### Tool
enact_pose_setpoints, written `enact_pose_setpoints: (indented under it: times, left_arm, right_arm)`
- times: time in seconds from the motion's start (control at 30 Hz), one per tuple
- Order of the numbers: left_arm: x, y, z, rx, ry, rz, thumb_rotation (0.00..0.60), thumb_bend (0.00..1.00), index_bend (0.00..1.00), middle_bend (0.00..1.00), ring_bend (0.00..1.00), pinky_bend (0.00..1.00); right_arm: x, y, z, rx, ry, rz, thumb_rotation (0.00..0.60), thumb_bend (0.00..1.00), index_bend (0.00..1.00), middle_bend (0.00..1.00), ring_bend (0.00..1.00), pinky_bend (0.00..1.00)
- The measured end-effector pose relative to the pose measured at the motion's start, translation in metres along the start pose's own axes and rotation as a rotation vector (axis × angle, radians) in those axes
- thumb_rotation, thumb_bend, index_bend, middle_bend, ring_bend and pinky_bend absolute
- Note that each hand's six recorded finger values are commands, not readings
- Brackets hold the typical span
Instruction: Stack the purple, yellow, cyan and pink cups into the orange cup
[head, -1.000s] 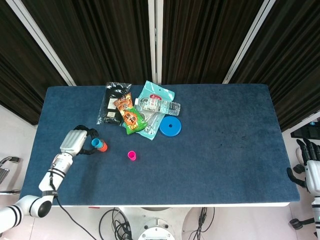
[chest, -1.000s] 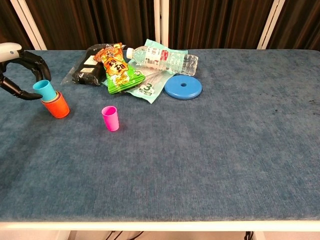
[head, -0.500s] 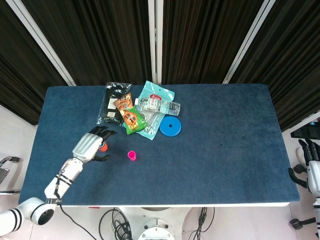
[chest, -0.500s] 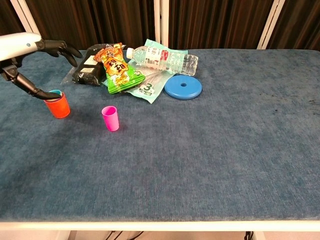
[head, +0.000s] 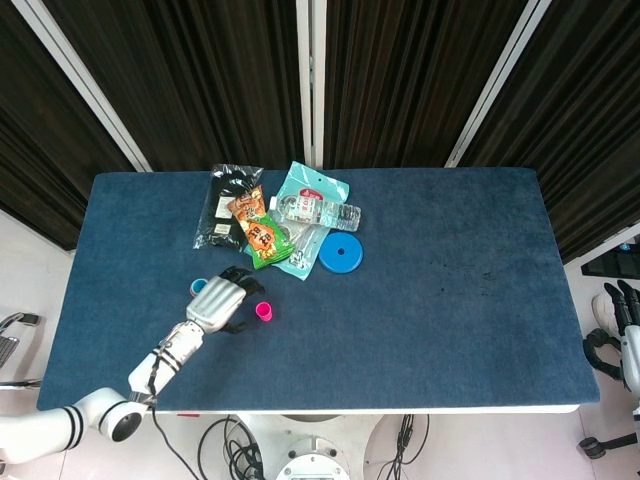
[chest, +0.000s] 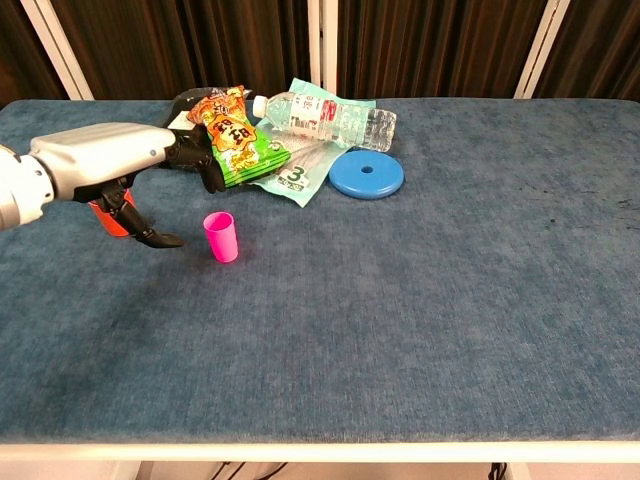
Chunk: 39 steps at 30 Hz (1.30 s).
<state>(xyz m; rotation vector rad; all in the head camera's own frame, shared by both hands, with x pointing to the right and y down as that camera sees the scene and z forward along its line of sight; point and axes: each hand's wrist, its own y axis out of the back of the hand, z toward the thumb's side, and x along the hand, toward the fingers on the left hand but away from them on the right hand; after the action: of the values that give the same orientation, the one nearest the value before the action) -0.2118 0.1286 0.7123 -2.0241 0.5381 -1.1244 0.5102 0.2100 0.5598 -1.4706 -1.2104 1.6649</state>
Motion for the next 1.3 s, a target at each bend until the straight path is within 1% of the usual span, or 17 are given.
enact_pose_setpoints:
  times: [0.2,0.3,0.43,0.57,0.77,0.9,1.1,1.3]
  left_arm:
    - [0.009,-0.007,0.004,0.018,0.005,-0.015,0.6,0.19,0.35,0.33,0.2,0.26]
    - [0.013,-0.008,0.008,0.022,-0.003,-0.016,0.6,0.2,0.35,0.33,0.23,0.33]
    - [0.018,-0.007,0.014,0.021,-0.022,-0.008,0.6,0.2,0.35,0.34,0.26,0.45]
    - [0.021,-0.007,0.017,0.022,-0.033,-0.007,0.6,0.2,0.37,0.36,0.29,0.54]
    - [0.023,-0.012,0.016,0.041,-0.038,-0.019,0.6,0.21,0.4,0.4,0.33,0.57]
    - [0.024,-0.013,0.015,0.066,-0.037,-0.014,0.6,0.21,0.42,0.42,0.35,0.57]
    - [0.024,-0.015,0.015,0.09,-0.039,-0.014,0.6,0.22,0.46,0.47,0.39,0.6]
    - [0.026,-0.015,0.017,0.088,-0.04,-0.011,0.6,0.22,0.47,0.48,0.4,0.61]
  right_arm:
    - [-0.004,-0.002,-0.001,-0.001,0.002,0.006,0.6,0.29,0.0,0.0,0.0,0.0]
    - [-0.005,-0.001,-0.002,-0.003,0.002,0.002,0.6,0.29,0.0,0.0,0.0,0.0]
    - [-0.006,-0.002,-0.003,-0.003,-0.001,0.007,0.6,0.29,0.0,0.0,0.0,0.0]
    - [-0.006,-0.004,-0.004,-0.002,-0.003,0.016,0.6,0.29,0.0,0.0,0.0,0.0]
    - [-0.006,-0.006,-0.005,-0.003,-0.006,0.022,0.6,0.29,0.0,0.0,0.0,0.0]
    - [-0.007,-0.008,-0.005,-0.003,-0.005,0.03,0.6,0.29,0.0,0.0,0.0,0.0]
    - [-0.008,-0.008,-0.005,-0.004,-0.007,0.031,0.6,0.29,0.0,0.0,0.0,0.0]
    - [-0.007,-0.009,-0.006,-0.003,-0.007,0.038,0.6,0.3,0.0,0.0,0.0,0.0]
